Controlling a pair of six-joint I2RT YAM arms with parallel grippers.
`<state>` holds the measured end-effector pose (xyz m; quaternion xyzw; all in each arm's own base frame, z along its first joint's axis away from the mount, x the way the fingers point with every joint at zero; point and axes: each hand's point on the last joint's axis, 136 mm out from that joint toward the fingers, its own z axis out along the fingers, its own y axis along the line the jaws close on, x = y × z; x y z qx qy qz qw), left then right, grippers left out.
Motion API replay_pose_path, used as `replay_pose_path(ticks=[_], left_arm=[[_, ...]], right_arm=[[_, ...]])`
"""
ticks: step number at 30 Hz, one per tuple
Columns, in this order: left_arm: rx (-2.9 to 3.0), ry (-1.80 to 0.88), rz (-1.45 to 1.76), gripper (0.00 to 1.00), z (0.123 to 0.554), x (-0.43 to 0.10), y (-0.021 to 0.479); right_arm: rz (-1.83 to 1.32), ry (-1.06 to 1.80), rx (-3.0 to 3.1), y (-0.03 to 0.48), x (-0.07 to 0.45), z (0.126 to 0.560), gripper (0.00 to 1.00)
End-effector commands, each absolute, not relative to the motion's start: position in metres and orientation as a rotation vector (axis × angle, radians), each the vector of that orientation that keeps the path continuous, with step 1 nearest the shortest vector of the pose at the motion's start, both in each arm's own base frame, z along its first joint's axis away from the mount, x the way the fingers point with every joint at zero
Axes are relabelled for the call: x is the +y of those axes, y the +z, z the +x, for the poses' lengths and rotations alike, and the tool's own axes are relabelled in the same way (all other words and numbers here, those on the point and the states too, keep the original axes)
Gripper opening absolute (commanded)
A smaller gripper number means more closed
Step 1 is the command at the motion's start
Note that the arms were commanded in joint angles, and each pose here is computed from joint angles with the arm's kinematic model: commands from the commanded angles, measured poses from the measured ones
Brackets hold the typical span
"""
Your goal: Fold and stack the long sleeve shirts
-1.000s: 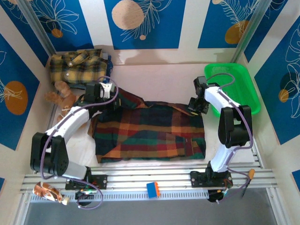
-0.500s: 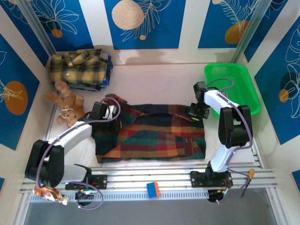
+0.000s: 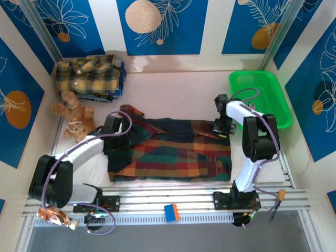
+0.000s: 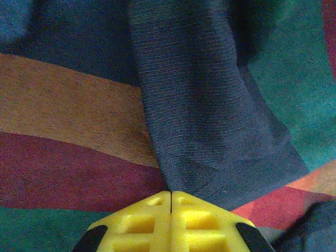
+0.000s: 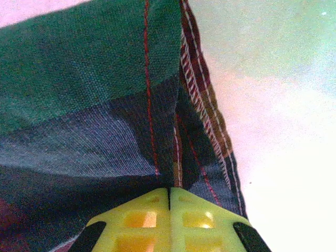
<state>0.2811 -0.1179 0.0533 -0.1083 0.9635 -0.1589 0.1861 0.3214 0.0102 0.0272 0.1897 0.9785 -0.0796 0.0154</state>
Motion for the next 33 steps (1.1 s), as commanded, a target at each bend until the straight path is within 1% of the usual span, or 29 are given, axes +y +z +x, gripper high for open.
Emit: replay_pose_path(ticks=[1,5,8,10,11,12,14,15,16,17,18,19,21,23,27,30,33], left_arm=[[2.727,-0.306,-0.352,0.01,0.282,-0.101,0.055],[2.7,-0.276,-0.354,0.01,0.29,-0.096,0.061],[2.718,-0.285,-0.35,0.02,0.291,-0.099,0.054],[2.721,-0.325,-0.341,0.06,0.292,-0.104,0.052],[2.711,-0.349,-0.334,0.14,0.294,-0.107,0.055],[2.702,-0.356,-0.335,0.26,0.295,-0.108,0.057],[2.665,-0.349,-0.349,0.53,0.299,-0.106,0.074],[2.638,-0.352,-0.349,0.64,0.304,-0.106,0.087],[2.609,-0.355,-0.347,0.73,0.31,-0.106,0.104],[2.582,-0.358,-0.348,0.8,0.318,-0.106,0.122],[2.566,-0.363,-0.341,0.87,0.324,-0.107,0.136],[2.553,-0.376,-0.327,0.92,0.332,-0.11,0.151],[2.569,-0.412,-0.33,0.94,0.347,-0.115,0.165],[2.627,-0.449,-0.354,0.94,0.362,-0.118,0.165],[2.729,-0.417,-0.4,0.92,0.394,-0.119,0.142],[2.783,-0.374,-0.435,0.88,0.419,-0.117,0.12],[2.815,-0.322,-0.433,0.86,0.443,-0.118,0.104]], right_arm=[[0.56,-0.369,3.007,0.034,-0.006,0.332,0.02],[0.546,-0.361,2.998,0.034,-0.008,0.337,0.02],[0.549,-0.38,3.02,0.027,-0.01,0.333,0.02],[0.558,-0.351,3.026,0.024,-0.007,0.331,0.05],[0.559,-0.324,3.032,0.023,-0.004,0.33,0.1],[0.564,-0.305,3.03,0.024,-0.002,0.33,0.18],[0.558,-0.206,3.012,0.033,0.007,0.333,0.37],[0.54,-0.139,2.994,0.039,0.015,0.336,0.45],[0.506,-0.071,2.964,0.05,0.024,0.339,0.53],[0.463,-0.005,2.932,0.062,0.033,0.342,0.6],[0.427,0.038,2.907,0.073,0.039,0.344,0.63],[0.38,0.081,2.882,0.085,0.047,0.346,0.65],[0.294,0.163,2.839,0.107,0.063,0.348,0.67],[0.197,0.224,2.808,0.126,0.08,0.348,0.7],[0.069,0.316,2.801,0.145,0.111,0.344,0.7],[-0.008,0.342,2.803,0.148,0.131,0.341,0.7],[-0.045,0.373,2.814,0.146,0.147,0.336,0.7]])
